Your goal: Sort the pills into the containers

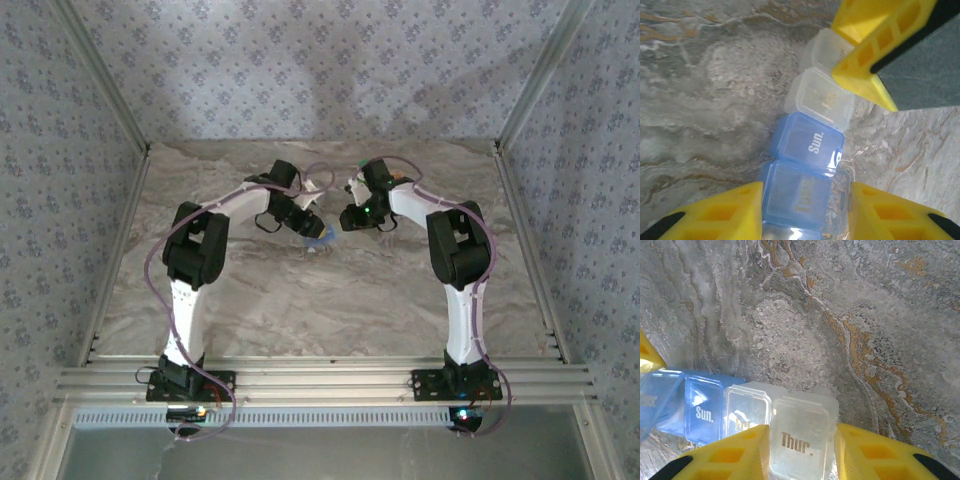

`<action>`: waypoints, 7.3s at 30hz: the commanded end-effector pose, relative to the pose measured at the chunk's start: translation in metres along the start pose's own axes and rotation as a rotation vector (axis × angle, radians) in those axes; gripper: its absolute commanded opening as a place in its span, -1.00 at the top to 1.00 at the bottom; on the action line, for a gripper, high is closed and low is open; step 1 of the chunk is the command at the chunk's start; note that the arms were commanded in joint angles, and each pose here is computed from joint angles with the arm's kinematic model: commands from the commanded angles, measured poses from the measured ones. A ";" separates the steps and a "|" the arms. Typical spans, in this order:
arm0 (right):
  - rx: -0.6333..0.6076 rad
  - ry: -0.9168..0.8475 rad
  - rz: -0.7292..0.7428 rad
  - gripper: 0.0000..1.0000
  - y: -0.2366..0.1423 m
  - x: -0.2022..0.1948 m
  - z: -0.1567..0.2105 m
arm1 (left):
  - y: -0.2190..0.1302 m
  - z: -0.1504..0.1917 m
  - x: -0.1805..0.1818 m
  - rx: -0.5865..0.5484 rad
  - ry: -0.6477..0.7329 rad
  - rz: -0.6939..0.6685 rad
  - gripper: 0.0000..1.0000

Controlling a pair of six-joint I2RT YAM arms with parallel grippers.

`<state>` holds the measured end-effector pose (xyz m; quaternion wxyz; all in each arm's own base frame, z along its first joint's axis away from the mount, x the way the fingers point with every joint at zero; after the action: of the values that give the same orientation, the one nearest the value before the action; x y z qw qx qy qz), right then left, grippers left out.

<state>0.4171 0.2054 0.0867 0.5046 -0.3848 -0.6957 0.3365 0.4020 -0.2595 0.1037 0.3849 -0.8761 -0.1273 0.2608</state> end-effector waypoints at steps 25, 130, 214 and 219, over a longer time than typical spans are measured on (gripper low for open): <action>-0.027 0.098 0.017 0.21 -0.007 -0.014 0.016 | -0.027 -0.030 0.042 -0.079 -0.033 -0.319 0.11; -0.463 -1.906 -0.482 0.39 -0.222 0.149 0.120 | -0.113 0.005 -0.168 -0.624 0.990 0.039 -0.72; -0.595 0.136 -0.369 -0.77 -0.236 0.171 0.017 | -0.121 -0.030 -0.134 -0.812 0.654 -0.819 1.00; -0.525 0.155 -0.352 -0.73 -0.215 0.170 0.012 | -0.116 -0.031 -0.139 -0.807 0.690 -0.816 1.00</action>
<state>0.3299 0.2459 0.3387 0.4653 -0.4122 -0.7830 0.0226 0.3012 -0.2555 0.2383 0.1445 -0.8741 -0.3959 -0.2414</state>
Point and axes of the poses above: each hand's point on the last joint's axis, 136 mm out from that joint toward the fingers, its own y axis out along the fingers, its own x axis along the line the jaws close on, z = x × y, the point moved 6 cm from there along -y, back along the fingers, and after that the axes turned 14 degrees about y, right-handed, at the moved point
